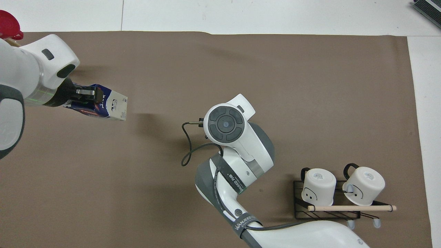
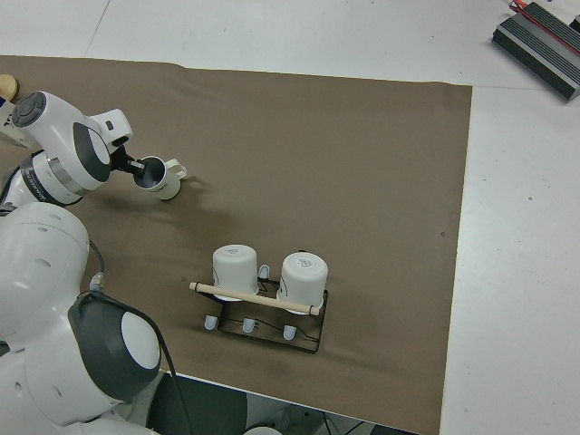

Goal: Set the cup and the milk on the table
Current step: 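Carry the carton and mug toward the table centre with both grippers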

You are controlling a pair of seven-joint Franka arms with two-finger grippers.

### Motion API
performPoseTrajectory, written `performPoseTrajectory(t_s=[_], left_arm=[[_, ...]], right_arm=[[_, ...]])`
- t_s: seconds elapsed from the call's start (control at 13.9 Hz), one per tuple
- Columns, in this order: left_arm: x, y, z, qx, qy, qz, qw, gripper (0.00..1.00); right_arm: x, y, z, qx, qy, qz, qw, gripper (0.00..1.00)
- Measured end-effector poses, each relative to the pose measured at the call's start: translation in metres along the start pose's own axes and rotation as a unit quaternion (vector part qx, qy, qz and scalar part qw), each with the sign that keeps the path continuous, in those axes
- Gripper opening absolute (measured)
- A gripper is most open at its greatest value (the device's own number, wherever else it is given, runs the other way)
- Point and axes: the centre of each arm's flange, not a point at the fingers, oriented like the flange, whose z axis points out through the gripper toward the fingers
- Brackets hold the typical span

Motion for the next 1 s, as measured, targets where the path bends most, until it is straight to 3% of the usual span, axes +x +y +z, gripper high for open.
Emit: performPoseTrajectory(t_s=[0.36, 0.57, 1.0], left_arm=[[-0.009, 0.055, -0.001, -0.006, 0.001, -0.005, 1.0, 0.53], [-0.01, 0.086, 0.011, -0.008, -0.002, -0.018, 1.0, 0.53], [0.001, 0.155, 0.062, -0.022, -0.007, -0.053, 0.998, 0.53]], right_arm=[[0.006, 0.006, -0.007, 0.001, 0.005, 0.006, 1.0, 0.71], [0.027, 0.034, -0.043, 0.0, 0.01, 0.025, 1.0, 1.0], [0.05, 0.115, -0.138, -0.008, 0.001, 0.04, 0.999, 1.0]])
